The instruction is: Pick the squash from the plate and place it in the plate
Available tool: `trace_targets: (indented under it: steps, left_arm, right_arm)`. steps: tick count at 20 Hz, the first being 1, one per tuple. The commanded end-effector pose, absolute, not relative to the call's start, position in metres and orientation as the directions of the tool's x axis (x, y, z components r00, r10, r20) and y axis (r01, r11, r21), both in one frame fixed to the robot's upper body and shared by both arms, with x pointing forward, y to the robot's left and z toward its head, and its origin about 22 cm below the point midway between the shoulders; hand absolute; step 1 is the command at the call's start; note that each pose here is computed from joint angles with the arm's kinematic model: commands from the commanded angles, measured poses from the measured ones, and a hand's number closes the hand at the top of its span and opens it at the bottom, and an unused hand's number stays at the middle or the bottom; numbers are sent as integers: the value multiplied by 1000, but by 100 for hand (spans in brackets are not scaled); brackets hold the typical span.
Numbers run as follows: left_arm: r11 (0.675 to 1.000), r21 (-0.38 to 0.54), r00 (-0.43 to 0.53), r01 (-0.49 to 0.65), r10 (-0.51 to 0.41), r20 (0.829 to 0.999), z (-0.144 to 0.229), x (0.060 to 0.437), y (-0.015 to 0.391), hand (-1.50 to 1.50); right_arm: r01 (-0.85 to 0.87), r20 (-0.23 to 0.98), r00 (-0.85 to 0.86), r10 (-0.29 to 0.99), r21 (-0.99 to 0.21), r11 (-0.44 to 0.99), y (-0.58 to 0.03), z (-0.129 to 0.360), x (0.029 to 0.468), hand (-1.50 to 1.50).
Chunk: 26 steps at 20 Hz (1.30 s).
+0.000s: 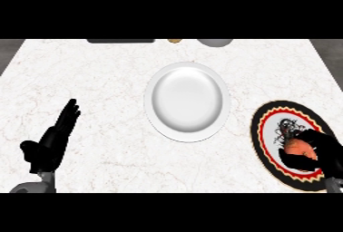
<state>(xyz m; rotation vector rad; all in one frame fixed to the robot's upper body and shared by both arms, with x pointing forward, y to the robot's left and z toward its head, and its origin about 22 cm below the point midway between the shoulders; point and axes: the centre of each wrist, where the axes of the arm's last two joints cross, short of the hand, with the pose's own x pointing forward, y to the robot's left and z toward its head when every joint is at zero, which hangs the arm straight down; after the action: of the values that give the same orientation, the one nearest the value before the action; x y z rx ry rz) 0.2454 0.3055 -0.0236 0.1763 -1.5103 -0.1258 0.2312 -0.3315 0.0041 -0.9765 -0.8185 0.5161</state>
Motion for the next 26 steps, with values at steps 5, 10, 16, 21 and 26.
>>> trace_targets:
  steps: [5, 10, 16, 21, 26]
  left_arm:
    - [980, 197, 61, -40, -195, 979, -9, 250, 311, 0]
    - [984, 174, 62, -43, -171, 983, -30, 255, 313, 0]
    - [981, 195, 64, -17, -194, 979, -24, 249, 323, 0]
    - [979, 201, 49, -16, -200, 979, -26, 246, 309, 0]
    - [983, 182, 37, -4, -182, 983, -17, 254, 297, 0]
  right_arm:
    - [70, 341, 371, 864, -938, 340, -304, 41, 161, 150]
    - [130, 355, 288, 889, -934, 332, -279, 74, 120, 150]
    - [277, 379, 242, 893, -909, 311, -257, 132, 111, 150]
    - [452, 394, 173, 903, -846, 283, -248, 162, 116, 150]
    - [433, 420, 124, 899, -838, 332, -227, 181, 126, 150]
